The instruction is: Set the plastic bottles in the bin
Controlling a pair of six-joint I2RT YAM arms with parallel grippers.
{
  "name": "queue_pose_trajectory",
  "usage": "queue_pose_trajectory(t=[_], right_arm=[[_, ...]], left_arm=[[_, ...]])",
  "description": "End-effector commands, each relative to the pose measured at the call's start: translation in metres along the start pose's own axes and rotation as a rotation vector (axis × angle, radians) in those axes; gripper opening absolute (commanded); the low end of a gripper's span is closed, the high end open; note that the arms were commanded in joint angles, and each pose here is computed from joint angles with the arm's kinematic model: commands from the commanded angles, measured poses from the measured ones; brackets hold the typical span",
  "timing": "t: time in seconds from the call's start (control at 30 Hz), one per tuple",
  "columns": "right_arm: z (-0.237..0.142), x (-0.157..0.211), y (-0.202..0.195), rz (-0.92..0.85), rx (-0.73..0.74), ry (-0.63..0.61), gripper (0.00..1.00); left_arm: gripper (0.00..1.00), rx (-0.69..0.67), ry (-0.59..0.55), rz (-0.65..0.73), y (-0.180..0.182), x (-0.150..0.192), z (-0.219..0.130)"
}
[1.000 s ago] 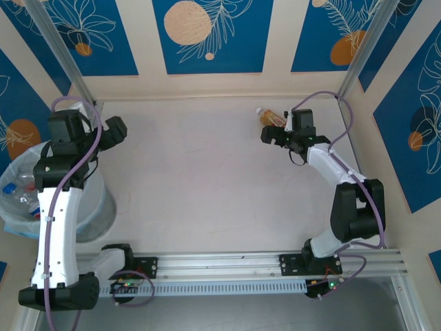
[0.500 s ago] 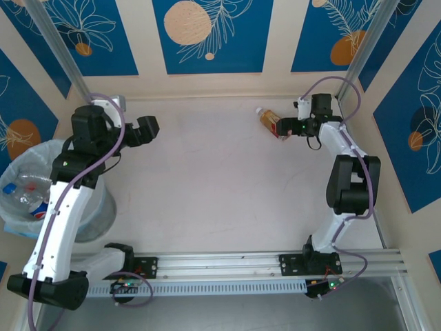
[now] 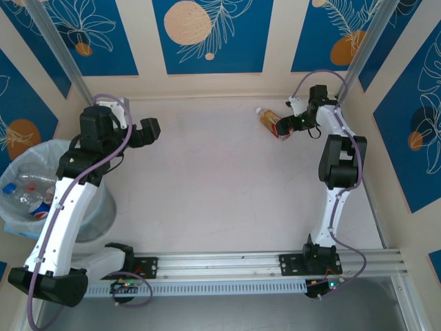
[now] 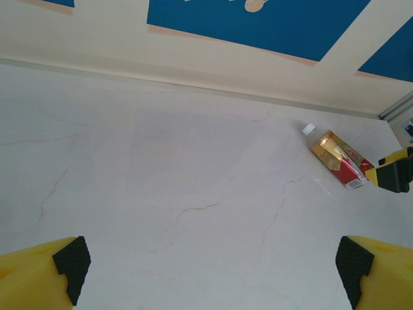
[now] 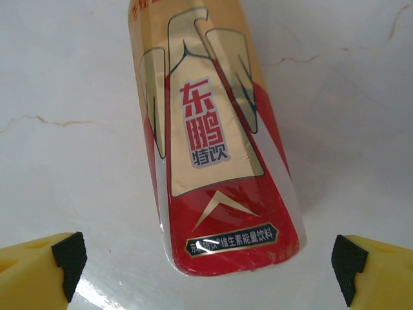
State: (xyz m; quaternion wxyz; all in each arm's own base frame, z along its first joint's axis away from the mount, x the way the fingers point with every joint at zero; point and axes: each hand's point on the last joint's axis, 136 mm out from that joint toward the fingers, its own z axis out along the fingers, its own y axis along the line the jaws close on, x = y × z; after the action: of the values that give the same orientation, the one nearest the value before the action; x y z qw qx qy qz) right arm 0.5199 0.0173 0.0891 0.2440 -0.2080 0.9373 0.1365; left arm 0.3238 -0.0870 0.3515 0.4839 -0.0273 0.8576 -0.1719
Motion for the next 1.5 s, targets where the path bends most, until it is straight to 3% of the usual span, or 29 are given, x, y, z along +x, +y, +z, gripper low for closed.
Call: queue_pose_trajectory(t=[0.0,0.43,0.5,0.6,0.87,1.27,1.47], right_arm=[[0.01,0.003,0.005,-0.08,-0.038,0.048,1.0],[0.05,0.015,-0.009,-0.145,0.025,0.215,0.95],[0.05,0.015,-0.008,-0.146,0.027,0.214,0.86],[0.049,0.013,-0.006,-0.16,0.028,0.205,0.77],[0.035,0.003,0.004,-0.2,0.016,0.19,0.64],[0.017,-0.006,0.021,-0.232,0.032,0.187,0.53],[0.001,-0.016,0.038,-0.255,0.05,0.147,0.51]], left_arm=[[0.99,-0.029,-0.008,0.024,0.004,0.001,-0.001],[0.99,-0.028,0.029,0.011,0.006,0.011,0.014],[0.99,-0.03,0.03,0.014,0.006,0.011,0.013],[0.99,-0.038,0.032,0.016,0.008,0.013,0.013],[0.99,-0.04,0.041,0.015,0.009,0.018,0.011],[0.99,-0.03,0.065,0.016,0.01,0.026,0.017],[0.99,0.092,0.116,-0.01,-0.006,0.045,0.041]])
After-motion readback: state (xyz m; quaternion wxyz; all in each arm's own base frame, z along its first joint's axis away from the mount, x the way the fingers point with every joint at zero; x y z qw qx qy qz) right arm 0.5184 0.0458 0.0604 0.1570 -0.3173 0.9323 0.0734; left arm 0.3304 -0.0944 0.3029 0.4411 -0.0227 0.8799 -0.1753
